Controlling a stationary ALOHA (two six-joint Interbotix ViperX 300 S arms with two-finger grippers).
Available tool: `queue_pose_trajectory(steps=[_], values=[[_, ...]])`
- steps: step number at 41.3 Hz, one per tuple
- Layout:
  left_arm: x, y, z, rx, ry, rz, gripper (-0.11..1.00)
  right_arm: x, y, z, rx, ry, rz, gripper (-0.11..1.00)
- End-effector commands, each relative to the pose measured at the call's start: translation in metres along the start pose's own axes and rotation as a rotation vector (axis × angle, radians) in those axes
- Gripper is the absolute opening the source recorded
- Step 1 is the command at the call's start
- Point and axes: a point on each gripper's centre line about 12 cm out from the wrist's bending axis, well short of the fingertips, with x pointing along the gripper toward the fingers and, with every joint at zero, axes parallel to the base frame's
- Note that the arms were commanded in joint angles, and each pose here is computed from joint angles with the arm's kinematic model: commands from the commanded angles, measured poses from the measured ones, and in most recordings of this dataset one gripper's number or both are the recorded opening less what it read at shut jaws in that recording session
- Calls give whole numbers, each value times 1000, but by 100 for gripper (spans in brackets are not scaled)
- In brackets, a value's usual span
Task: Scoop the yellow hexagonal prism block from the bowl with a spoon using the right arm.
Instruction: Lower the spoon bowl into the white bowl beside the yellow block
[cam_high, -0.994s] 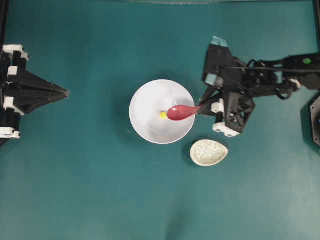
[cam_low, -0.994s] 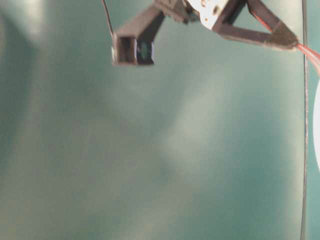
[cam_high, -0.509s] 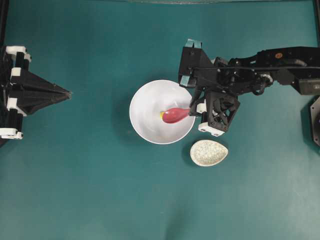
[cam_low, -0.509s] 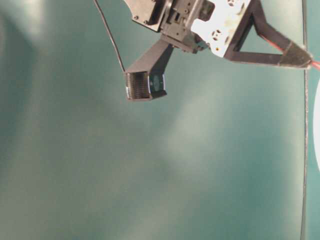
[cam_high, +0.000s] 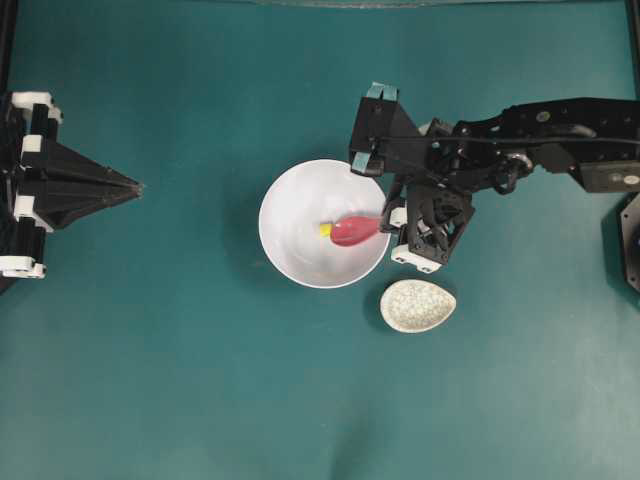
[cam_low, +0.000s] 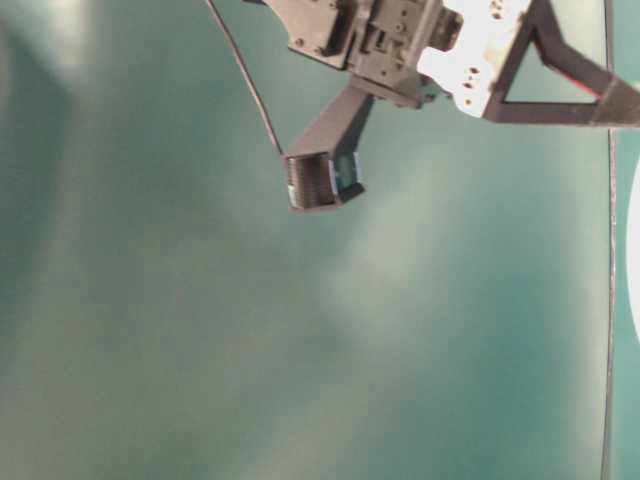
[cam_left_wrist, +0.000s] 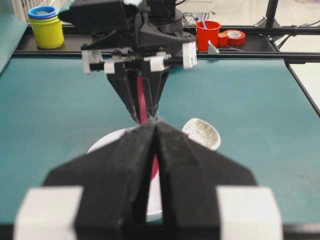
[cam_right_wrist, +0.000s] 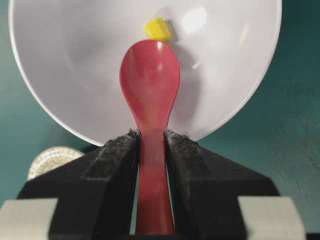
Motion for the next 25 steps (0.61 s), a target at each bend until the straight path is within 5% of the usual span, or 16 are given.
queue_pose_trajectory(steps=[1, 25], values=[[3, 0, 7, 0, -20, 1, 0, -5, 1, 7, -1, -24, 3, 25], [3, 0, 7, 2, -18, 0, 0, 6, 3, 26, 3, -91, 2, 25]])
